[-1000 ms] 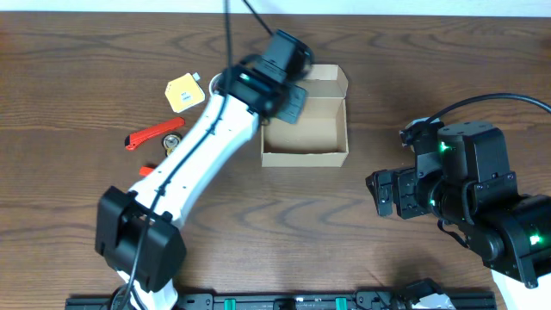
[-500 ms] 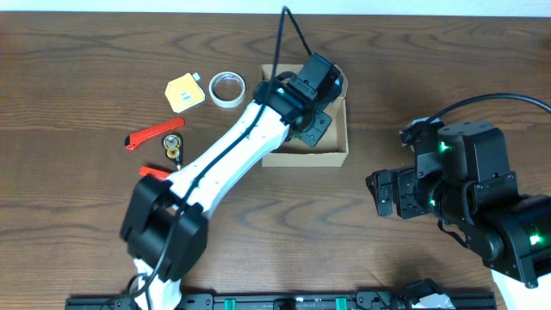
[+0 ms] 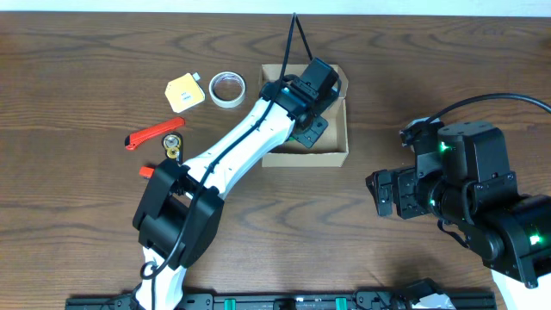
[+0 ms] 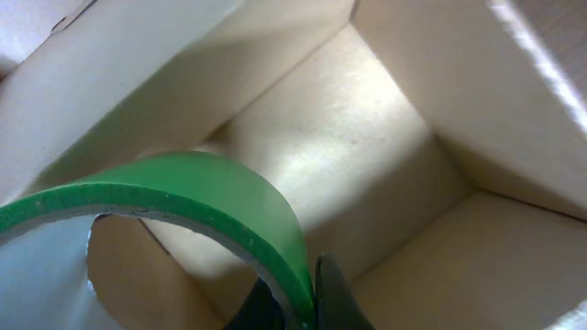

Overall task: Pack container
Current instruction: 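Release the green tape and move the left gripper to the white tape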

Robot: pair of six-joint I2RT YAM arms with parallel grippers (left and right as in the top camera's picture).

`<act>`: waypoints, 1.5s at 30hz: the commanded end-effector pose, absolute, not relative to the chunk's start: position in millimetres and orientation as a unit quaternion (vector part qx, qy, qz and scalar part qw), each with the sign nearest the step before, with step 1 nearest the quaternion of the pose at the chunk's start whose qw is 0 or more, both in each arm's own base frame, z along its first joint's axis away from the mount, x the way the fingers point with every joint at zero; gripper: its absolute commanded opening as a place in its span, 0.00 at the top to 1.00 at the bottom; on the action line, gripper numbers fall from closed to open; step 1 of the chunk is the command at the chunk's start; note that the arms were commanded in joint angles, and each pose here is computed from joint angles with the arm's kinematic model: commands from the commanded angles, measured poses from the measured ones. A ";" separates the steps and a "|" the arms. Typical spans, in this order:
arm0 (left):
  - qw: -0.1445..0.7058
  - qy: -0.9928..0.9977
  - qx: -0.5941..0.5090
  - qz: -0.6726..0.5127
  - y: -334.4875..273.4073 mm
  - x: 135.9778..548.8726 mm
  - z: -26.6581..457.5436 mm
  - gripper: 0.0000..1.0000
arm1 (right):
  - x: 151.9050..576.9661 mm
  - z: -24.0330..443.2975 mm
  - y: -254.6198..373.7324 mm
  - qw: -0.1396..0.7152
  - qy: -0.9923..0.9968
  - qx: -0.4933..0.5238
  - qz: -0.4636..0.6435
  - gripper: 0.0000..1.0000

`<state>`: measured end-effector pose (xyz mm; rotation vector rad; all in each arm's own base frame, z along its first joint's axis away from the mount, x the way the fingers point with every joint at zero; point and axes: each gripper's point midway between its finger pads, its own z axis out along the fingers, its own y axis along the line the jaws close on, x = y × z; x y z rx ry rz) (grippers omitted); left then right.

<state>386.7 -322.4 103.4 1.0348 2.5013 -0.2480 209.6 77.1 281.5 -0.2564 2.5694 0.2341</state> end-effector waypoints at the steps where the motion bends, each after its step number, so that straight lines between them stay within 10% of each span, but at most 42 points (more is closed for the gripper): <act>1: 0.207 0.903 0.369 -0.076 -312.9 394.1 95.4 0.94 | 209.4 281.4 76.0 0.271 0.954 -0.094 0.087 0.01; 7: 0.211 0.902 0.368 -0.077 -313.7 396.1 96.4 0.87 | 209.5 281.6 76.0 0.271 0.954 -0.094 0.087 0.01; 10: 0.213 0.902 0.368 -0.078 -314.5 396.6 96.8 0.54 | 209.4 281.4 76.0 0.271 0.954 -0.094 0.087 0.01; 14: 0.216 0.900 0.369 -0.079 -316.5 396.1 100.3 0.34 | 209.5 281.5 76.0 0.271 0.954 -0.094 0.087 0.01; 31: 0.378 0.896 0.234 -0.009 -241.9 435.4 247.8 0.29 | 209.4 281.4 76.0 0.271 0.954 -0.094 0.087 0.01; 45: 0.306 0.945 0.108 -0.028 -102.4 496.2 188.4 0.30 | 209.5 281.5 76.0 0.271 0.954 -0.094 0.087 0.01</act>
